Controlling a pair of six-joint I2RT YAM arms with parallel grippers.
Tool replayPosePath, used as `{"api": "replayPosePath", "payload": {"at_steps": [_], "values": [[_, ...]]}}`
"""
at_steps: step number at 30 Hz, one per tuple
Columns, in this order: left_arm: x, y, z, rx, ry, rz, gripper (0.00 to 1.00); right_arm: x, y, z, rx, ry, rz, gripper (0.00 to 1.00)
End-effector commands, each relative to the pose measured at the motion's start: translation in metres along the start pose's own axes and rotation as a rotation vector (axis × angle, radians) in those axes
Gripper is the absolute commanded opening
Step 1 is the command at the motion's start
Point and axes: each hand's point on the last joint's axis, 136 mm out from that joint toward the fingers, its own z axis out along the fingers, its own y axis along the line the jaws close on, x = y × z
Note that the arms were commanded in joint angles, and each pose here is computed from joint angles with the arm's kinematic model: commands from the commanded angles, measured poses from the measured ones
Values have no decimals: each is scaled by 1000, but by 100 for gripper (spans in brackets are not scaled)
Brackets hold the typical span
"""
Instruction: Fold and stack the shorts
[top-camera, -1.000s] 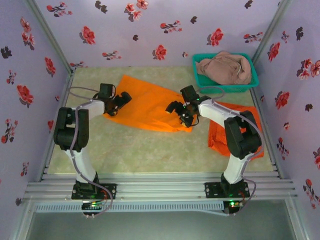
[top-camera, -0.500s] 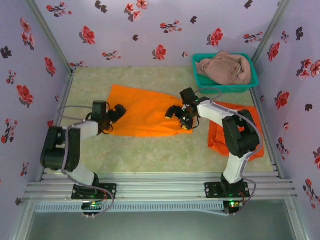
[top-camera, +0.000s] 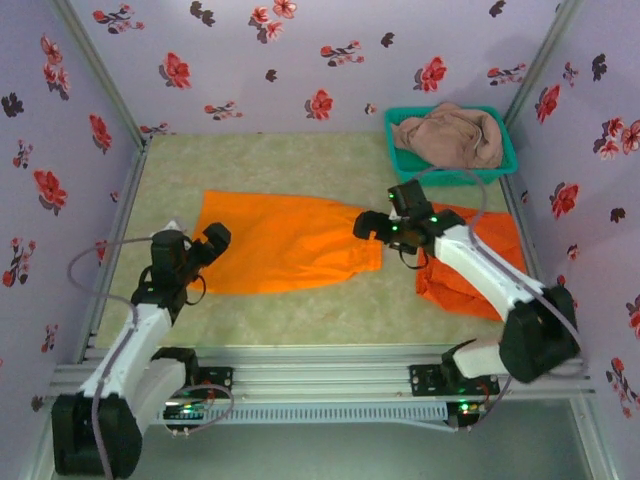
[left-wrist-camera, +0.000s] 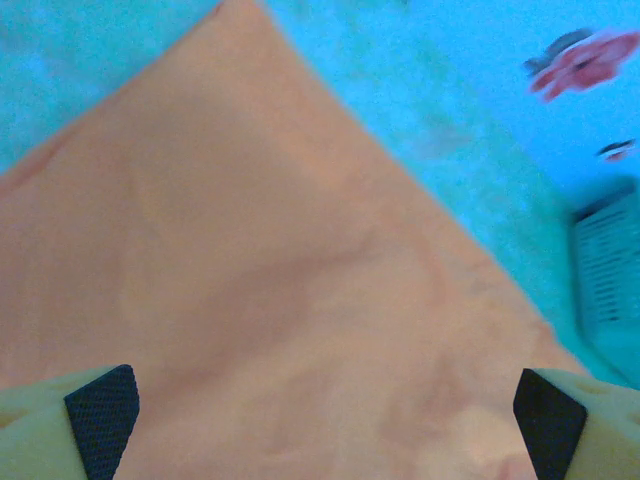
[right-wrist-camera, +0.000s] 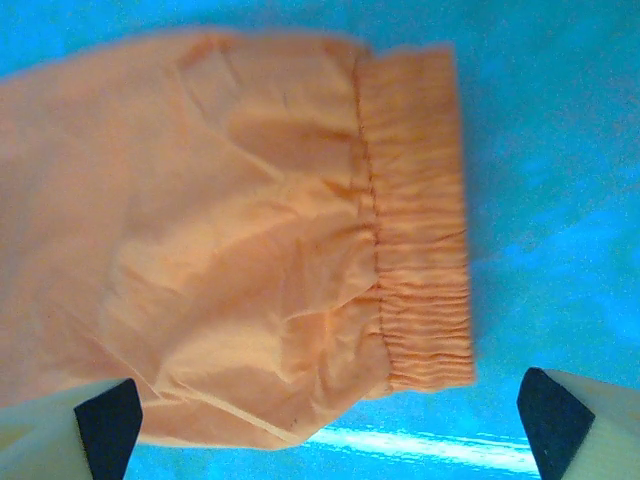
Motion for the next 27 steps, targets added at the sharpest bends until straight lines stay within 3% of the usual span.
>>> {"api": "replayPosePath", "payload": {"at_steps": [1, 5, 11, 27], "values": [[-7, -13, -17, 34, -1, 65, 99, -19, -29, -8, 69, -77, 9, 99], [2, -31, -18, 138, 55, 81, 99, -11, -34, 13, -34, 40, 31, 99], [25, -35, -11, 221, 143, 58, 99, 3, -31, 49, -70, 226, -5, 96], [37, -29, -17, 238, 152, 27, 99, 18, -27, 111, 48, 349, -73, 78]]}}
